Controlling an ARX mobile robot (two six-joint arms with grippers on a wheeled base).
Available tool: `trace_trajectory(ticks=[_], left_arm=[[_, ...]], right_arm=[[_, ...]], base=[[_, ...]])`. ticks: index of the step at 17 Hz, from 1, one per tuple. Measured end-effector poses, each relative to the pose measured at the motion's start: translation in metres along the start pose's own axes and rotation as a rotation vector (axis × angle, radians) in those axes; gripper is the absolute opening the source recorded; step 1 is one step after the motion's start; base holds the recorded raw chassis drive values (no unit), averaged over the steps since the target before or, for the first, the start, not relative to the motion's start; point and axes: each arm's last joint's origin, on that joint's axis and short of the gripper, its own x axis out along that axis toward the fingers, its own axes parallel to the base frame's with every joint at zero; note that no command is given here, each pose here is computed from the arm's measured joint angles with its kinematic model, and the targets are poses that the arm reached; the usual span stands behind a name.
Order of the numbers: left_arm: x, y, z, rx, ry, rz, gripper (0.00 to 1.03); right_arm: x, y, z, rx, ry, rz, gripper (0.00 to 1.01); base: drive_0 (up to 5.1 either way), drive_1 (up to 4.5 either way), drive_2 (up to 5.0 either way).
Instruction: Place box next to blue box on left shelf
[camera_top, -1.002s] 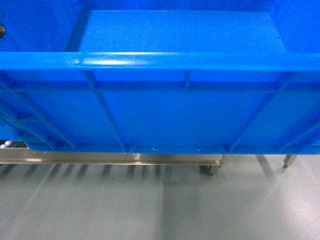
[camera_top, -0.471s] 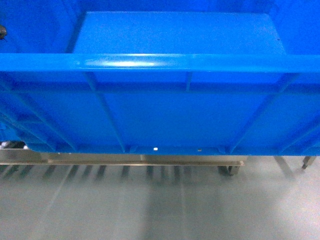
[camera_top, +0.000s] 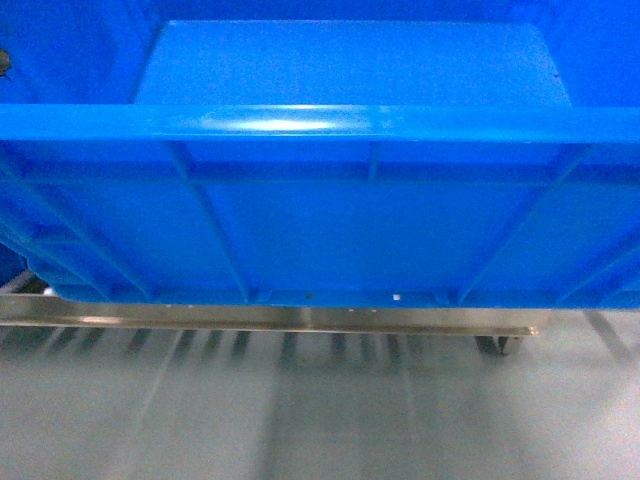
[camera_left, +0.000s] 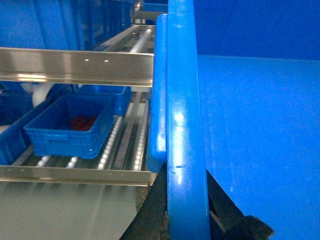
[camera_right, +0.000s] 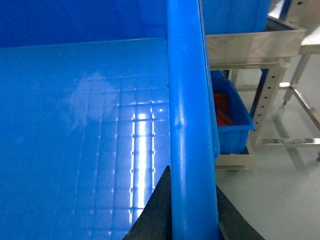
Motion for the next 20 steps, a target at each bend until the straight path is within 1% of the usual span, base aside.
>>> trace_trajectory(ticks=[1,2,3,4,6,20], left_arm=[[0.0003,0.0019,-0.0005,0.0,0.003,0.009,0.09],[0.0001,0.0023,-0.0002,0.0,0.002,0.011,0.09],[-0.0001,0.0005,-0.0003,0.0,0.002,0.0,0.09],[-0.0002,0.0,-0.0003,0.001,0.001,-0.002,0.09],[0.0,0.0011,-0.0005,0.0,0.002,0.004,0.09],[-0.0001,0.0008,-0.0004,0.0,0.001,0.002,0.09]], right_arm=[[0.0005,0.0023,-0.0007,-0.002,0.0,0.009,0.08],[0.0005,0.002,-0.0011,0.0,0.004,0.007,0.08],[0.0006,0.0011,-0.0008,0.0,0.003,0.003,0.08],[0.0004,0.0006,-0.001,0.002,0.006,-0.002,0.08],[0.0,0.0014,-0.0005,-0.002,0.002,0.002,0.08],[0.0,0.001,-0.0006,-0.002,0.003,0.001,0.08]], base=[[-6.3,1.17,1.2],[-6.2,1.21,1.2],[-0.8,-0.84,-0.8],[-0.4,-0.43,-0.4],[0.0,0.0,0.0],[0.0,0.0,0.0]])
